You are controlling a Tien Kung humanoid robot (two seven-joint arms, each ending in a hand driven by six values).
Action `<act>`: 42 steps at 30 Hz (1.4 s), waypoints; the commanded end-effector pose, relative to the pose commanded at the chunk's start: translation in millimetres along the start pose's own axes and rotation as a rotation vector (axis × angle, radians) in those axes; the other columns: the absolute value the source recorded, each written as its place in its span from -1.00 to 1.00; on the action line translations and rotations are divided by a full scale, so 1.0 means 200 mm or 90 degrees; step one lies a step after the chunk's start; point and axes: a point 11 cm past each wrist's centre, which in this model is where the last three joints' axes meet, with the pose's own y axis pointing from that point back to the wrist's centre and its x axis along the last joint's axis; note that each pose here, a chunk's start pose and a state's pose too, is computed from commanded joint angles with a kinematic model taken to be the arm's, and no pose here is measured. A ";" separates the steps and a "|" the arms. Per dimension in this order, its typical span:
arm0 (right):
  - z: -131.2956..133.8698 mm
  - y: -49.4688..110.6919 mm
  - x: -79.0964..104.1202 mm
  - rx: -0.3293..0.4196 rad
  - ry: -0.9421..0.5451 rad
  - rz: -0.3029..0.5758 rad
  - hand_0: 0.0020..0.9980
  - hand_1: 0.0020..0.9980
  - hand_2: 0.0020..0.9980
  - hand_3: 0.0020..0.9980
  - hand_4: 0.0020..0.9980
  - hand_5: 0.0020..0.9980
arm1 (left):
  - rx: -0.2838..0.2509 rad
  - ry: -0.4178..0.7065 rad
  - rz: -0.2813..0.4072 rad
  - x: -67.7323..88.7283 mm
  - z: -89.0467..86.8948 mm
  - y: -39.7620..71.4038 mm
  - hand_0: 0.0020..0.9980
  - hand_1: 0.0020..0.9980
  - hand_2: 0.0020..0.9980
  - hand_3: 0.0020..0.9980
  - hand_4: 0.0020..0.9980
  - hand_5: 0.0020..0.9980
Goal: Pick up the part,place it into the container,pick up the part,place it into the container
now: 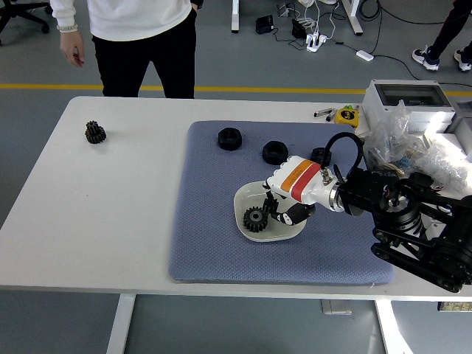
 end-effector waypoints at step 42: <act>0.23 0.07 0.18 -0.092 -0.030 0.068 -0.58 -0.15 0.06 0.04 0.61 -0.29 | 0.003 0.000 0.001 0.01 -0.01 0.00 0.29 0.30 0.22 0.10 0.17 -0.05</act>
